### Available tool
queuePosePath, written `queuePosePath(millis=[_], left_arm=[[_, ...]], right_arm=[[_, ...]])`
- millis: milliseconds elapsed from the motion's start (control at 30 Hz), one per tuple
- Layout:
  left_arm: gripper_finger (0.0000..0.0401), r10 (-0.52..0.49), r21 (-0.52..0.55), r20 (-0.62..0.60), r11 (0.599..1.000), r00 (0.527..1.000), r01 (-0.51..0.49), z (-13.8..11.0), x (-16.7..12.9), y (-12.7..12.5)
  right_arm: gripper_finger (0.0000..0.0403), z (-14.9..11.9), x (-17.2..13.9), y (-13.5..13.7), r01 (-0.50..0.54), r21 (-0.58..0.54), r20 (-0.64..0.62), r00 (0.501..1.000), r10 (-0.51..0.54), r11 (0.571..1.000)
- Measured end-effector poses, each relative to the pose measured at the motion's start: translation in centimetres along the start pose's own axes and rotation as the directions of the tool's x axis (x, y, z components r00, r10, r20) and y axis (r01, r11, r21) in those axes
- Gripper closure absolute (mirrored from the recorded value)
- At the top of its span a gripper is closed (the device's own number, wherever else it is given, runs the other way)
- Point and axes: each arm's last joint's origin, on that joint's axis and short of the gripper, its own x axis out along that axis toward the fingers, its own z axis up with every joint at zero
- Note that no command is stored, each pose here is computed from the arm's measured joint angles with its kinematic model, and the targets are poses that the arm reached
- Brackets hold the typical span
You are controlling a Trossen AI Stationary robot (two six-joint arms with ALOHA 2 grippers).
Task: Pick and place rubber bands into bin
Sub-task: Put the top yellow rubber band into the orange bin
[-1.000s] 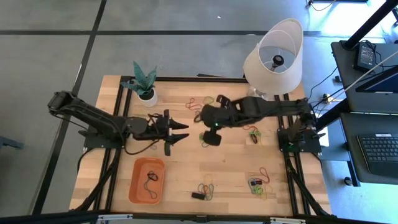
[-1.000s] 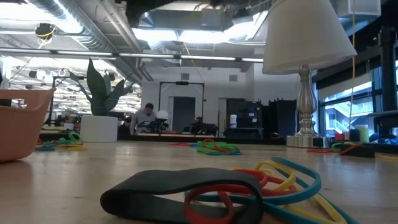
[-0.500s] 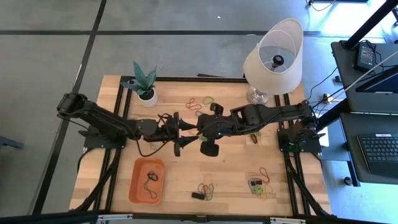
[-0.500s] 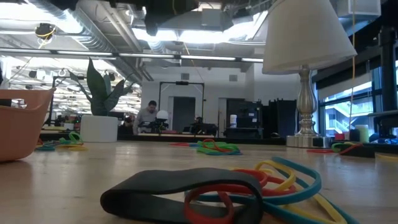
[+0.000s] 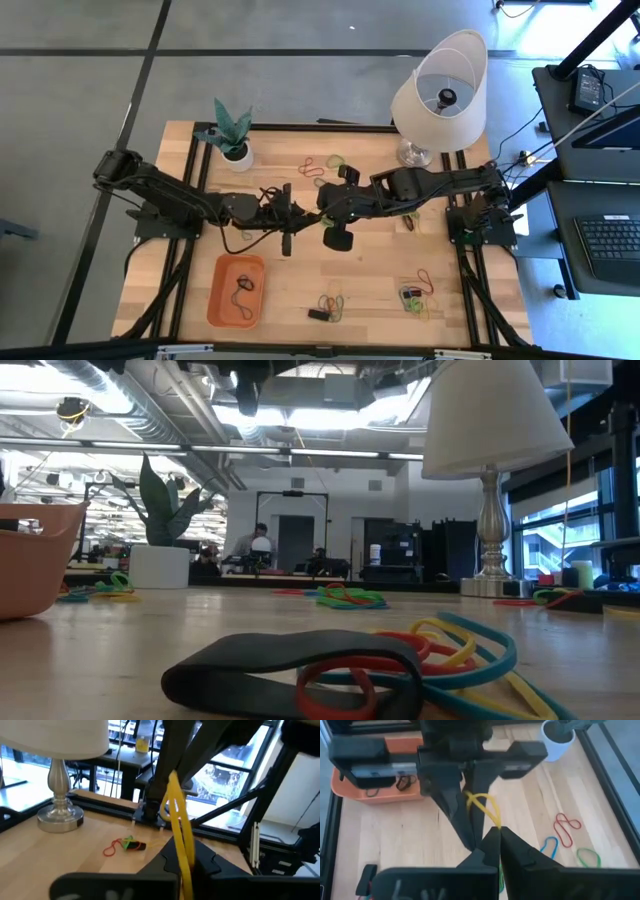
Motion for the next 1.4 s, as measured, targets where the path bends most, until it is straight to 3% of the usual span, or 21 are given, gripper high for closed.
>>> queuePosePath(millis=[367, 667, 933, 1167, 1400], left_arm=[[0.0400, 0.033, -0.019, -0.071, 0.999, 0.997, -0.035, 0.8, -1.6, 0.4], [0.0400, 0.084, -0.033, -0.129, 0.995, 0.988, -0.089, 1.6, -4.0, -0.1], [0.0400, 0.029, -0.077, -0.135, 0.996, 0.990, -0.040, 1.6, -5.7, -2.2], [0.0400, 0.006, -0.122, -0.232, 0.992, 0.973, -0.035, -0.1, -7.7, -4.7], [0.0400, -0.035, -0.222, -0.361, 0.974, 0.932, -0.050, -2.0, -10.1, -6.6]], right_arm=[[0.0392, -0.4, 0.3, -0.2, 0.032, 0.023, -0.036, 0.999, -0.031, 0.999], [0.0323, -0.5, 0.3, -0.3, 0.038, 0.038, -0.047, 0.998, -0.036, 0.999], [0.0276, -0.7, 0.3, -0.4, 0.042, 0.035, -0.061, 0.997, -0.040, 0.998], [0.0273, -1.7, 0.7, -0.5, 0.074, 0.063, -0.140, 0.988, -0.065, 0.995], [0.0273, -4.6, 3.9, 0.5, 0.118, 0.090, -0.245, 0.965, -0.093, 0.989]])
